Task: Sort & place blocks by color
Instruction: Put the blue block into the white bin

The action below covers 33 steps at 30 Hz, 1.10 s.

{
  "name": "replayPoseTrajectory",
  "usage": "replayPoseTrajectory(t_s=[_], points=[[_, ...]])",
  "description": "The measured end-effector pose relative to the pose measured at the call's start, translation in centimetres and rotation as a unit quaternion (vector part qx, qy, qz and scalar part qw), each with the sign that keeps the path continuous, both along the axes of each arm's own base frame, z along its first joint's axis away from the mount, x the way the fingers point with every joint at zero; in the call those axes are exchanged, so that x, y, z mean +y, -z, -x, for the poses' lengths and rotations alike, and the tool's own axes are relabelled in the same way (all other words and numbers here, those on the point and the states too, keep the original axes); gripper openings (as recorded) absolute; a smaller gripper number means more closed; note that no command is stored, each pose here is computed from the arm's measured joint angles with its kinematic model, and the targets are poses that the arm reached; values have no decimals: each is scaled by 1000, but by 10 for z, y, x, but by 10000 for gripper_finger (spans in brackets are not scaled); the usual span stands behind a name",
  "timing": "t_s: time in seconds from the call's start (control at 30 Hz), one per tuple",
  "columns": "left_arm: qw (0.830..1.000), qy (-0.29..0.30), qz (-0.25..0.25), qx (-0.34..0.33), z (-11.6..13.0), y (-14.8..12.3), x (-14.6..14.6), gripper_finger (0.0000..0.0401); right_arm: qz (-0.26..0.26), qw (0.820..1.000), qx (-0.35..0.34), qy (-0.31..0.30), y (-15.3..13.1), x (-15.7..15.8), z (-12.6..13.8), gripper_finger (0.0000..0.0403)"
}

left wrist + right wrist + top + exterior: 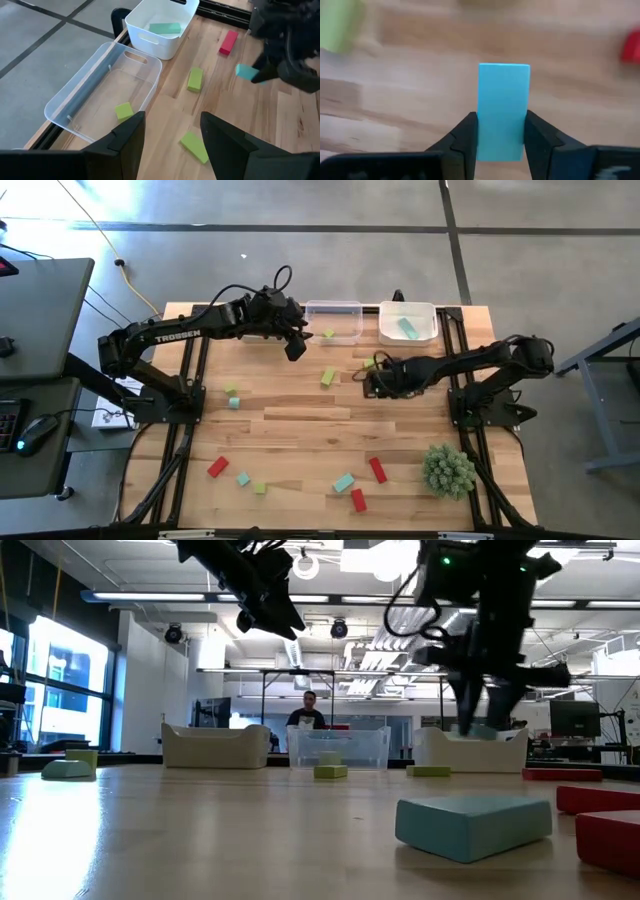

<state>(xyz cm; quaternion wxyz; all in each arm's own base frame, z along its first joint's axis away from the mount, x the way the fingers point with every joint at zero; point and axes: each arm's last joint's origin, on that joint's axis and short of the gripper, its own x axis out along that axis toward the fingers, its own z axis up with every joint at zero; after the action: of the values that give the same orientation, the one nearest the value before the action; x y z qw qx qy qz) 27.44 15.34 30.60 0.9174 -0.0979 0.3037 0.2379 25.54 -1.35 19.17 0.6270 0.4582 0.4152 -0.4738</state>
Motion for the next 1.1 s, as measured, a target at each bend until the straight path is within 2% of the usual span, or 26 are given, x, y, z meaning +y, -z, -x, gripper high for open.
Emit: replayPoseTrajectory(t_s=[0.33,0.63,0.87,1.1], points=[[999,-34,21,-15,3,0,6,179,89,992,7,-85,-46,-65,-10,101],[997,-62,41,-27,6,0,11,179,160,978,37,-128,-84,-143,11,101],[995,-84,51,-33,11,0,18,179,165,976,63,-128,-87,-186,42,101],[989,-119,78,-50,15,0,24,179,150,977,85,-122,-78,-209,57,102]])
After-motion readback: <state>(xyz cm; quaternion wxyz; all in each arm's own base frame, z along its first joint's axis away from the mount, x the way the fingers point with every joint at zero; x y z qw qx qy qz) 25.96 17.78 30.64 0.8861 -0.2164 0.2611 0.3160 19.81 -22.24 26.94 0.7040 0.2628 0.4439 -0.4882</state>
